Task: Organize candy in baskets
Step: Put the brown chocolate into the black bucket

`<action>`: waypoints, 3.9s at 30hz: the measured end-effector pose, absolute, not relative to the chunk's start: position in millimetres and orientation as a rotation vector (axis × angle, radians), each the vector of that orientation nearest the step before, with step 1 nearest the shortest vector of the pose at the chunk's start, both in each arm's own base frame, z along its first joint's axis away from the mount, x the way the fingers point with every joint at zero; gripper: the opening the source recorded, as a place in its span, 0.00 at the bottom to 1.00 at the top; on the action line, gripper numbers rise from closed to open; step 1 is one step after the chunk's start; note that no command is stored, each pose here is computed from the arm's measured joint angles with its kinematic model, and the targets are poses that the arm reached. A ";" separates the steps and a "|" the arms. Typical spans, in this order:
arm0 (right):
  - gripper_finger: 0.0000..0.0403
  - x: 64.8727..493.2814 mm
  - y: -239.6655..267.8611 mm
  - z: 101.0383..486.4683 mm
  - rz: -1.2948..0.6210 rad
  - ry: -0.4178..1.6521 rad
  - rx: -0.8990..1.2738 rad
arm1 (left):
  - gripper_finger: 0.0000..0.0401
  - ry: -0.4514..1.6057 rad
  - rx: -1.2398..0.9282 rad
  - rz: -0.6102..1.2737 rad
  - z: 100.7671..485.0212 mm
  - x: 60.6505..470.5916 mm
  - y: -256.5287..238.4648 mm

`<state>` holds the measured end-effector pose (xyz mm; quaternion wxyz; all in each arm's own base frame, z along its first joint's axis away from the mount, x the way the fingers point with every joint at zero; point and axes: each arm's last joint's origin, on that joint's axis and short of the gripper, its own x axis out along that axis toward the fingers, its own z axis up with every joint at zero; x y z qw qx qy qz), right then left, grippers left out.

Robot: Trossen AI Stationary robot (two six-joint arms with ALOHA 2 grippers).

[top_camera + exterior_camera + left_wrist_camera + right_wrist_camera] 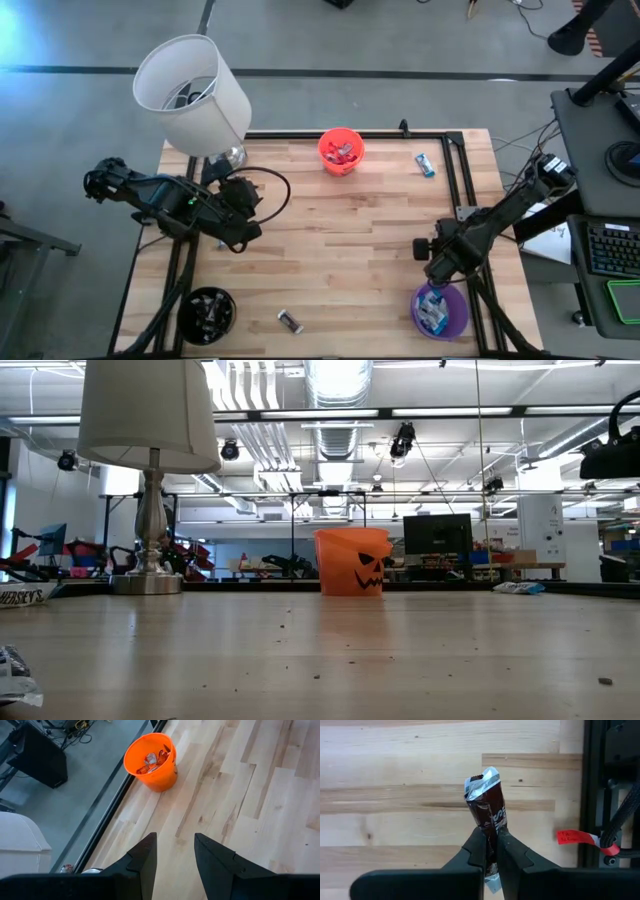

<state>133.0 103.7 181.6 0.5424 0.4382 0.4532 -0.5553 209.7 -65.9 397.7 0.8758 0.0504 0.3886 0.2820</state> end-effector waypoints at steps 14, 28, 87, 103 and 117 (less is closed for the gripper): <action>0.04 158.8 113.8 224.9 -1.115 0.789 1.052 | 0.28 0.812 0.106 0.589 397.6 209.7 -65.9; 0.04 215.3 109.9 279.0 -0.925 0.745 0.840 | 0.28 0.822 0.135 0.574 397.7 209.7 -66.0; 0.04 281.2 114.7 409.2 -0.064 0.495 0.282 | 0.39 0.283 -0.191 0.153 393.3 345.3 -112.3; 0.04 282.4 115.0 407.0 -0.058 0.508 0.255 | 0.31 0.277 -0.140 0.092 395.4 349.7 -103.2; 0.11 282.6 114.3 406.6 -0.070 0.506 0.250 | 0.03 0.281 -0.112 0.085 395.1 349.6 -103.3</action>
